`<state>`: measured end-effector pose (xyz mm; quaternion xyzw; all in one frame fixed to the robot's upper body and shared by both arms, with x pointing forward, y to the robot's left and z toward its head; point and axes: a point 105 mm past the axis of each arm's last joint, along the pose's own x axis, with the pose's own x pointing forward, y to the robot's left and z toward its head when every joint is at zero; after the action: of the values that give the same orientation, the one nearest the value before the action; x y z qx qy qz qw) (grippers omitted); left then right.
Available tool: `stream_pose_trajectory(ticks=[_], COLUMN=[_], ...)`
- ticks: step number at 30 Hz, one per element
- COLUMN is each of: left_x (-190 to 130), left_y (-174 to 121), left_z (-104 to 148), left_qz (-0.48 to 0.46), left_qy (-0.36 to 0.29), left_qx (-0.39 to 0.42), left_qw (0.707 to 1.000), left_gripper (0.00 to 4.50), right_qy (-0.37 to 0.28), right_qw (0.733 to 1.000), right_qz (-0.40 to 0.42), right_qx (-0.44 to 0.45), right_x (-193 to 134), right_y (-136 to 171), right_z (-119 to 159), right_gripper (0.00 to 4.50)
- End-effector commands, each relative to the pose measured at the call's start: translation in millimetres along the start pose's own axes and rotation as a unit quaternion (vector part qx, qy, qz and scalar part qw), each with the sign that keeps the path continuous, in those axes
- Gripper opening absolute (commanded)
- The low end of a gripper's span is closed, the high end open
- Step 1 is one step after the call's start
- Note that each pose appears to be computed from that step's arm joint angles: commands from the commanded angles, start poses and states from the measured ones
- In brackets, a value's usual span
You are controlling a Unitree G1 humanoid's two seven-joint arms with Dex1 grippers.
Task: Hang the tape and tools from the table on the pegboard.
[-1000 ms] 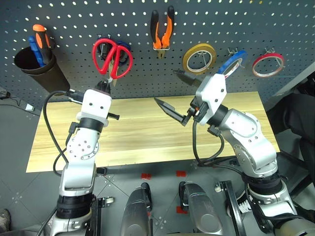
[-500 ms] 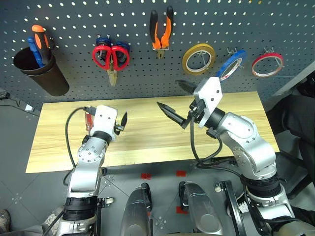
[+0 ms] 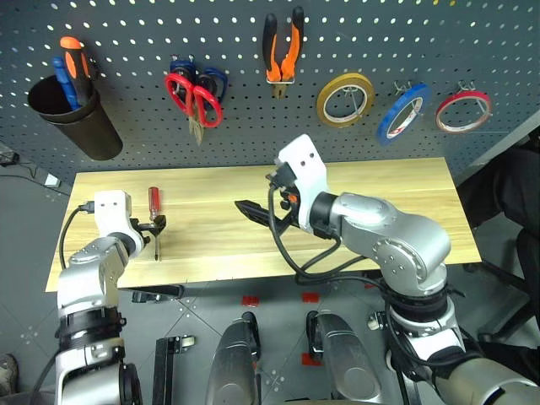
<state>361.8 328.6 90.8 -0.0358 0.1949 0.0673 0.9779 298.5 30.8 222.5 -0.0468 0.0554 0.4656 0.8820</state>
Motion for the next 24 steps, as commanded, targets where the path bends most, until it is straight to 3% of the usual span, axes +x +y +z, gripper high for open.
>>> stream_pose_trajectory(ticks=[1, 5, 10, 13, 18, 22, 24], left_x=[9, 21, 29, 30, 23, 9, -2], left_y=[12, 17, 14, 14, 8, 11, 11], left_z=[6, 12, 1, -2, 0, 5, 10], left_qz=[-0.002, 0.0, -0.002, -0.001, -0.046, -0.065, -0.076], left_qy=[0.003, 0.013, 0.055, 0.064, 0.055, 0.027, 0.001], left_qx=[-0.043, -0.04, -0.01, -0.004, 0.054, 0.104, 0.137], left_qw=[0.999, 0.999, 0.998, 0.998, 0.996, 0.992, 0.988], left_gripper=[4.03, 4.03, 4.03, 3.5, 2.02, 0.85, 0.81], right_qy=[-0.021, -0.02, -0.007, -0.004, -0.014, -0.061, -0.106], right_qw=[1.0, 0.999, 0.999, 1.0, 0.999, 0.994, 0.988], right_qz=[0.024, 0.035, 0.035, 0.031, 0.031, 0.038, 0.046], right_qx=[-0.002, 0.001, 0.003, 0.002, -0.016, -0.082, -0.105], right_x=[7, 12, 13, 12, 10, 3, -4], right_y=[14, 20, 20, 18, 15, 15, 17], right_z=[15, 19, 15, 14, 17, 24, 31], right_gripper=[4.5, 4.5, 4.5, 4.5, 4.5, 4.5, 4.5])
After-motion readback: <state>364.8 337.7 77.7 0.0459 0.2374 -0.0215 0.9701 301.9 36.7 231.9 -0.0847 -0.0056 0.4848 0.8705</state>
